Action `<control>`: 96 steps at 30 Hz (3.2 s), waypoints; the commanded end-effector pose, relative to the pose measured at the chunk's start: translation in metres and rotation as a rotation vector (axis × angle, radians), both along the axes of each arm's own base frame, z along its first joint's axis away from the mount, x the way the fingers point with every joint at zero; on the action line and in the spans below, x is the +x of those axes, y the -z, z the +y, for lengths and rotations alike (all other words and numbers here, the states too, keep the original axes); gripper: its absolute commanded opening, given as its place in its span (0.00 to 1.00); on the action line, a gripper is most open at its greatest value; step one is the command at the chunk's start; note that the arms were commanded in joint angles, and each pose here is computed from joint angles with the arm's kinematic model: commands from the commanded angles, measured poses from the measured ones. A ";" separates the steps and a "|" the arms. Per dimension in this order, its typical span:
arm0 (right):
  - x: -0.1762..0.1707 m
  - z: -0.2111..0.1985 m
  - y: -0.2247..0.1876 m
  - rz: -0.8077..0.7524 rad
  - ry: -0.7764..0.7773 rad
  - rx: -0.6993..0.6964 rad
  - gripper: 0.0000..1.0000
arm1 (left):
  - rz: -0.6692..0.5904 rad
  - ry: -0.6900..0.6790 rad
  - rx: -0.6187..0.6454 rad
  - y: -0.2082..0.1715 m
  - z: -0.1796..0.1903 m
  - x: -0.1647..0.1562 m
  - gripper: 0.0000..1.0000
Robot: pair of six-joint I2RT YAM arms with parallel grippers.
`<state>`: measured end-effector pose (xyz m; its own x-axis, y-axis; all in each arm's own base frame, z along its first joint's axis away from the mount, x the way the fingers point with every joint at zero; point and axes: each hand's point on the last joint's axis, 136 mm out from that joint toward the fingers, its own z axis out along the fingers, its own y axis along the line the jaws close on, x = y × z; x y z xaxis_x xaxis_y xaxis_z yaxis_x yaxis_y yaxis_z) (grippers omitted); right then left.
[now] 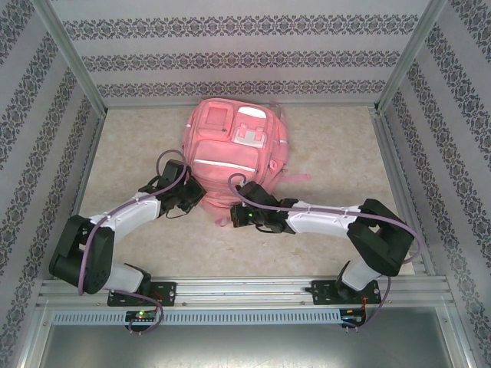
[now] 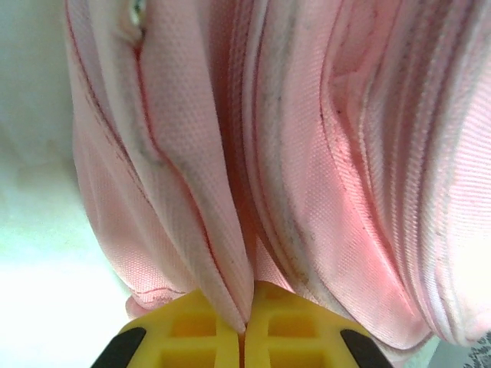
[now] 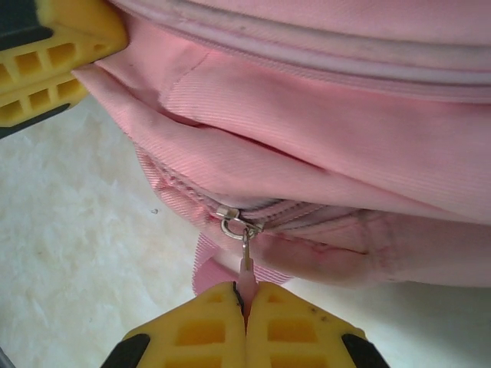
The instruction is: Pack books, pencil case, and school supplies into a backpack
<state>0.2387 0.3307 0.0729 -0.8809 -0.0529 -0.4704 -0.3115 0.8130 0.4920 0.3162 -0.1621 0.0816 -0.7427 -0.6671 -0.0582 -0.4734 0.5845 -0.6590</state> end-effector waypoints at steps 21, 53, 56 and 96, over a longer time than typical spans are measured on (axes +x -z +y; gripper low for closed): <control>0.009 0.008 -0.004 -0.005 -0.116 0.057 0.00 | -0.058 -0.121 0.241 -0.046 0.081 -0.005 0.26; 0.019 0.053 0.010 0.029 -0.038 0.076 0.00 | 0.068 -0.117 0.064 0.005 0.008 -0.015 0.18; 0.016 0.045 0.008 0.017 -0.037 0.059 0.00 | 0.073 -0.123 0.087 0.009 0.013 -0.012 0.02; 0.033 0.042 0.023 0.013 -0.019 0.122 0.00 | 0.063 -0.056 0.016 -0.019 -0.005 -0.037 0.52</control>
<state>0.2700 0.3471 0.0363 -0.8853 -0.0420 -0.4630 -0.3097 0.7962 0.5198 0.2771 -0.1679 0.1040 -0.7392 -0.6725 -0.0359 -0.5077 0.5914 -0.6265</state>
